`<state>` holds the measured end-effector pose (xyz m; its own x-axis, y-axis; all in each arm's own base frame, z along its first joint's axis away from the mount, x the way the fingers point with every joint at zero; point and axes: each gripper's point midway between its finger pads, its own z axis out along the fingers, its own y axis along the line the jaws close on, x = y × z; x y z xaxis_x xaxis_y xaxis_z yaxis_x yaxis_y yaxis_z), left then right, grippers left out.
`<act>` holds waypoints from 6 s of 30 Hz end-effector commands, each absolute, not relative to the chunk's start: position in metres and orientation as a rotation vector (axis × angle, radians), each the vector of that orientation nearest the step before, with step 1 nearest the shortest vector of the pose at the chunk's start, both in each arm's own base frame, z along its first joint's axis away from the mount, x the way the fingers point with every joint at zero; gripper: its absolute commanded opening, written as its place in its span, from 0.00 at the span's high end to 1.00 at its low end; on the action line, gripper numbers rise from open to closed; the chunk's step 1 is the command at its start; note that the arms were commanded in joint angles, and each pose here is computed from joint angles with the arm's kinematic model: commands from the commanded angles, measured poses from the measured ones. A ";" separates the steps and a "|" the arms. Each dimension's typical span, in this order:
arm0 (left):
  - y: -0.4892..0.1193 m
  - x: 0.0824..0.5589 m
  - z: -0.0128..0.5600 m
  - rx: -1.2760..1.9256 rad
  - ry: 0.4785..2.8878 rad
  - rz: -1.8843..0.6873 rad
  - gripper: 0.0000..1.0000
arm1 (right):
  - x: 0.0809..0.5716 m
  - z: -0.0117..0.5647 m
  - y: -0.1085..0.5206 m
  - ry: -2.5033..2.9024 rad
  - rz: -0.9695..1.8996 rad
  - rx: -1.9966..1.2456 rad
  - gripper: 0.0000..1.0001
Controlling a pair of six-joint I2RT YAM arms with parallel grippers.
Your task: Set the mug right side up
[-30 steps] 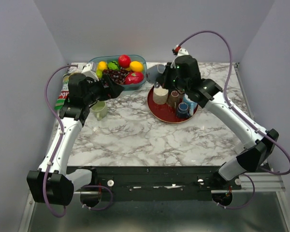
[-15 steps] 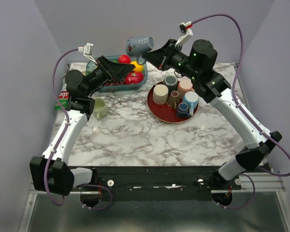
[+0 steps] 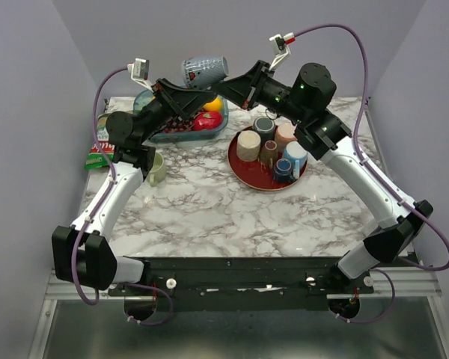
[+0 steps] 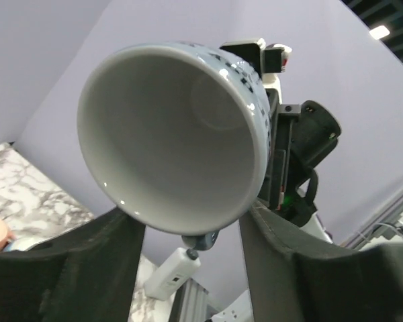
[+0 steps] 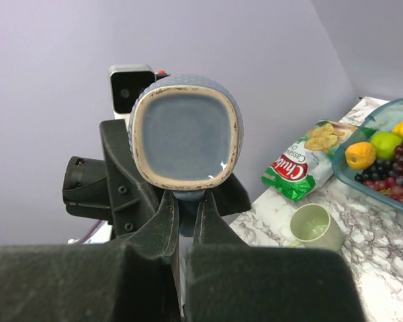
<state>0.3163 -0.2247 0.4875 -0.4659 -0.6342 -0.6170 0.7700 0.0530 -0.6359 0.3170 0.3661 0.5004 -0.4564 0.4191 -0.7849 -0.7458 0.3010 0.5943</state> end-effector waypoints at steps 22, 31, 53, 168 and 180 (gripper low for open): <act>-0.211 0.344 0.452 0.105 1.440 -1.283 1.00 | 0.341 0.432 0.337 1.691 1.129 -0.222 0.10; -0.153 0.366 0.336 -0.061 1.888 -0.719 1.00 | 0.367 0.358 0.258 1.875 0.697 0.004 0.00; -0.090 0.357 0.129 -0.167 2.398 -0.002 1.00 | 0.378 0.237 0.226 2.233 0.379 0.108 0.00; -0.138 0.370 0.202 -0.068 2.170 -0.353 0.01 | 0.362 0.071 0.165 2.368 0.087 -0.376 0.44; -0.137 0.369 0.199 -0.070 2.180 -0.346 0.01 | 0.371 0.066 0.171 2.356 0.113 -0.322 0.52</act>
